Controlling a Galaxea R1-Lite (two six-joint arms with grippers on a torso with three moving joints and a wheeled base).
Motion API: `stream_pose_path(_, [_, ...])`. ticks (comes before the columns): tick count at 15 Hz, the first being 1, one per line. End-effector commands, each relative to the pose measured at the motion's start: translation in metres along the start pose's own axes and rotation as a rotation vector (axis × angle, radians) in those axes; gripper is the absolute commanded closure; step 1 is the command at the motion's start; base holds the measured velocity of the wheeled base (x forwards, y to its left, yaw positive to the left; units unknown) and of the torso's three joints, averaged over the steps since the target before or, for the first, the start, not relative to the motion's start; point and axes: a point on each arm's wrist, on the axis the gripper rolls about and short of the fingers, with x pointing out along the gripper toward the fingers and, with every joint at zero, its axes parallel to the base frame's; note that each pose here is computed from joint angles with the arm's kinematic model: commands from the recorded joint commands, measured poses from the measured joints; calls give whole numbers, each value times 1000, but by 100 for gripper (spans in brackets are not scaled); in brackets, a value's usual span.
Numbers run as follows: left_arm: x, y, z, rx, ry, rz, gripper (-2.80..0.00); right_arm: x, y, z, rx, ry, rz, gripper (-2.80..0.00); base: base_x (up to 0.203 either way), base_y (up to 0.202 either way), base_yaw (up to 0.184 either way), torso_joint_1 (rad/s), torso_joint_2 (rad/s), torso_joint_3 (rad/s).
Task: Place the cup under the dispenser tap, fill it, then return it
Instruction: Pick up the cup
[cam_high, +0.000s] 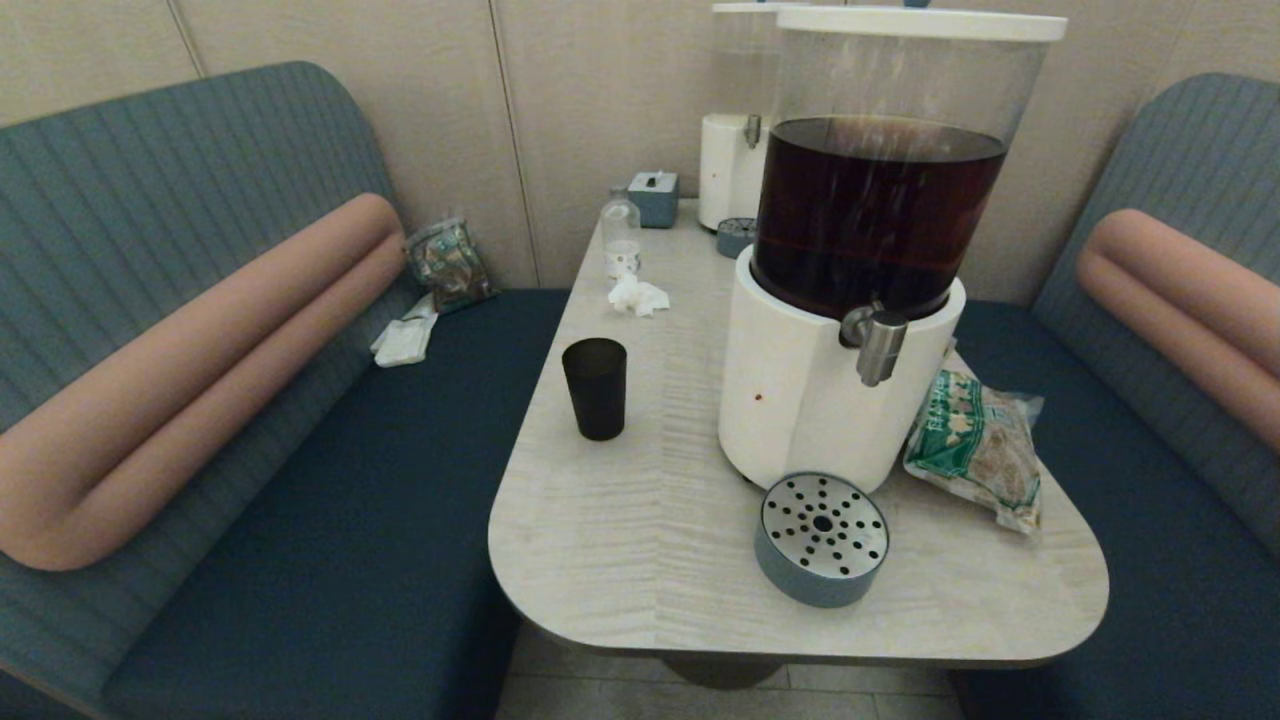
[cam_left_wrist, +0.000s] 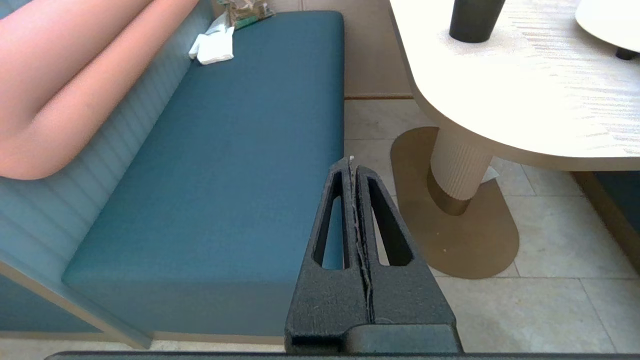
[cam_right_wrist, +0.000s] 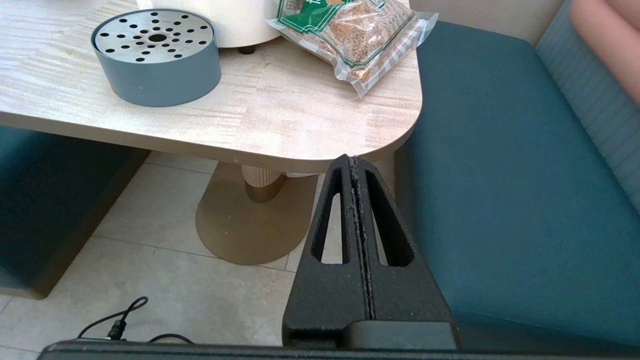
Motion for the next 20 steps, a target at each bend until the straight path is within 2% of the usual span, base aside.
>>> stream_pose_path(1, [0, 0, 0, -1, -1, 0, 0, 0, 0, 0, 0, 0, 2, 0, 0, 0, 0, 0, 0, 0])
stream_pose_path(6, [-2, 0, 7, 2, -25, -3, 0, 0, 0, 0, 1, -1, 3, 0, 0, 0, 0, 0, 0, 0])
stream_pose_path(7, [-6, 0, 19, 2, -56, -12, 0, 0, 0, 0, 1, -1, 3, 0, 0, 0, 0, 0, 0, 0])
stream_pose_path(9, [-19, 0, 58, -7, -98, -51, 0, 0, 0, 0, 1, -1, 3, 0, 0, 0, 0, 0, 0, 0])
stream_pose_path(11, [-10, 0, 94, -69, -23, -115, 0, 0, 0, 0, 1, -1, 3, 0, 0, 0, 0, 0, 0, 0])
stream_pose_path(13, [21, 1, 130, -106, 56, -179, 0, 0, 0, 0, 1, -1, 3, 0, 0, 0, 0, 0, 0, 0])
stream_pose_path(14, [44, 0, 146, -112, 81, -210, -280, 0, 0, 0, 1, -1, 3, 0, 0, 0, 0, 0, 0, 0])
stream_pose_path(17, [119, -5, 173, -89, 76, -340, -280, 0, 0, 0, 1, -1, 3, 0, 0, 0, 0, 0, 0, 0])
stream_pose_path(20, [178, -11, 169, -47, -9, -476, -280, 0, 0, 0, 1, -2, 5, 0, 0, 0, 0, 0, 0, 0])
